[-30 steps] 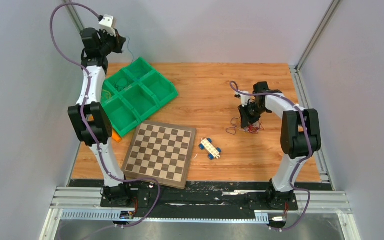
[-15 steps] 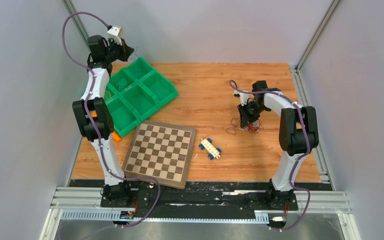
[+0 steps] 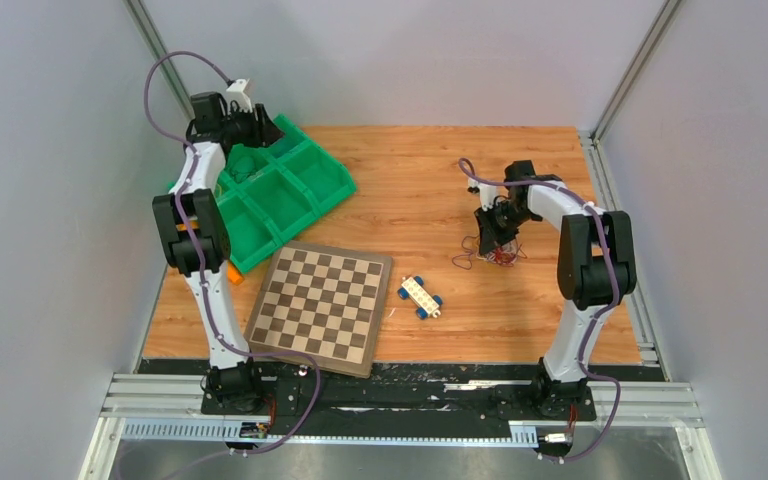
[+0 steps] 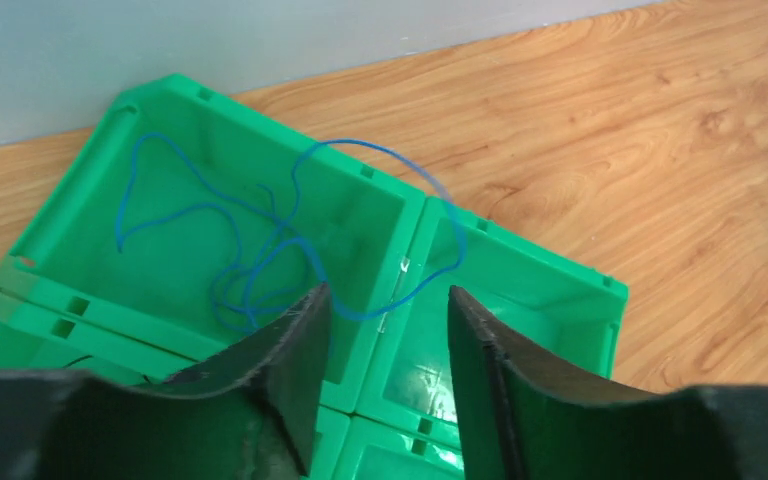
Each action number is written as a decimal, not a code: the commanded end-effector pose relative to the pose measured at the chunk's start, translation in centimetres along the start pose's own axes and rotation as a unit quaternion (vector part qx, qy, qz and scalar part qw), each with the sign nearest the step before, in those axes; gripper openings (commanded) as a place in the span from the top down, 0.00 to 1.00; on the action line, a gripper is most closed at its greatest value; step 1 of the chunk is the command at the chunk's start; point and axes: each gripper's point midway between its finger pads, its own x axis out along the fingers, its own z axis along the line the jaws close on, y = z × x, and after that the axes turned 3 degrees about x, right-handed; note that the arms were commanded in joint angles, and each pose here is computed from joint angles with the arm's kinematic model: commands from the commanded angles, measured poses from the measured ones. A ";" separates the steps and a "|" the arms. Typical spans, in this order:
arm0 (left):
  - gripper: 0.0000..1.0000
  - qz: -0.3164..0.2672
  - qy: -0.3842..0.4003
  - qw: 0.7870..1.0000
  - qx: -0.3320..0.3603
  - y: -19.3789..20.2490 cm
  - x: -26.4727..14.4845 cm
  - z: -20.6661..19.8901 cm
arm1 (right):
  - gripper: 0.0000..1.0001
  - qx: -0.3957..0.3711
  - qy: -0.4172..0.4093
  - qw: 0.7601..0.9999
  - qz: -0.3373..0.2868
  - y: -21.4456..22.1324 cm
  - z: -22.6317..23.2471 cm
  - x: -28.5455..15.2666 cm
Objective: Untangle the cables
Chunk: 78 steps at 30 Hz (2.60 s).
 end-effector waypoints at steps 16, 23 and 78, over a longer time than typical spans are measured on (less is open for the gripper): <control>0.05 -0.039 0.255 0.943 0.208 -3.6 -11.8 -24.7 | 1.00 -0.165 -0.174 0.943 -0.232 -8.9 11.8 -11.9; 0.15 -0.037 0.412 0.875 0.250 2.2 -13.1 -39.0 | 1.00 -0.234 -0.203 0.916 -0.256 -8.8 17.7 -14.5; 1.00 -0.110 0.472 0.864 0.138 -4.9 -19.7 -52.4 | 0.84 -0.160 -0.178 0.952 -0.191 -5.3 16.2 -9.8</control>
